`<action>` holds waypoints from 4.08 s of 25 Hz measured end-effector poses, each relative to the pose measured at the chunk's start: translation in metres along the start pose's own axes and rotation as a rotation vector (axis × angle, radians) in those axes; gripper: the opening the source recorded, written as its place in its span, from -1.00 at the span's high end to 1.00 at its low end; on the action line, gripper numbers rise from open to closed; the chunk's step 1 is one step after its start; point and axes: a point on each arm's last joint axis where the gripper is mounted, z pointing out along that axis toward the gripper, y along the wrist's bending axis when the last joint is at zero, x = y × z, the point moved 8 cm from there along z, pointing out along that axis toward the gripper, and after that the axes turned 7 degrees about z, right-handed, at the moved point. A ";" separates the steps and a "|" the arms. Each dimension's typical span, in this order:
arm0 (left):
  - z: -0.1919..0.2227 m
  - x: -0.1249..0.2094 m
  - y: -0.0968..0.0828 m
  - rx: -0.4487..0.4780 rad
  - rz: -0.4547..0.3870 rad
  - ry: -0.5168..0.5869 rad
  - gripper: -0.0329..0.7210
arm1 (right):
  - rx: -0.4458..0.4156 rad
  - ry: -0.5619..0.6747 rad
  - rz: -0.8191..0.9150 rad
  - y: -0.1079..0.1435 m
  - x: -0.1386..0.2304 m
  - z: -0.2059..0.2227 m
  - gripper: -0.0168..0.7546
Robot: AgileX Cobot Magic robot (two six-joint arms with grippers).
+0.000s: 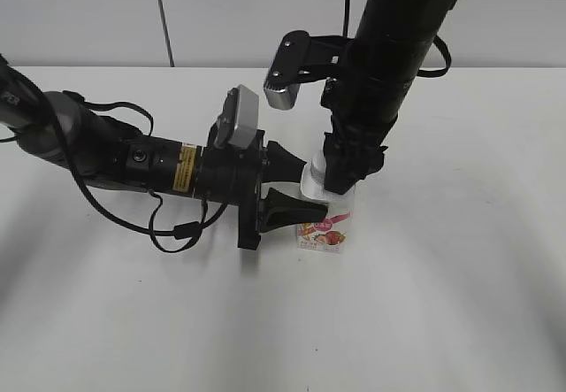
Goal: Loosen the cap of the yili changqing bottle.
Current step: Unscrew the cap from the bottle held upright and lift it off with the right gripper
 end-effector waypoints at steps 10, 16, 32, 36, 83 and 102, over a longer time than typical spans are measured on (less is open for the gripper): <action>0.000 0.000 0.001 -0.003 -0.003 0.001 -0.14 | -0.008 -0.106 0.117 0.013 -0.013 -0.040 -0.49; 0.000 0.000 0.001 -0.004 -0.004 0.000 -0.14 | -0.015 -0.106 0.683 0.010 -0.012 -0.041 -0.49; 0.000 0.000 0.001 -0.004 -0.005 0.000 -0.13 | 0.000 -0.097 1.110 -0.002 -0.011 -0.019 -0.49; 0.000 0.000 0.001 -0.004 -0.005 0.000 -0.13 | 0.008 -0.076 1.107 -0.004 -0.009 -0.012 -0.49; 0.000 0.000 0.001 -0.005 -0.004 0.001 -0.12 | 0.018 -0.007 -0.088 -0.004 -0.001 0.003 -0.40; 0.000 0.000 0.001 -0.006 -0.004 0.001 -0.12 | 0.000 -0.123 1.053 0.002 -0.012 -0.039 -0.44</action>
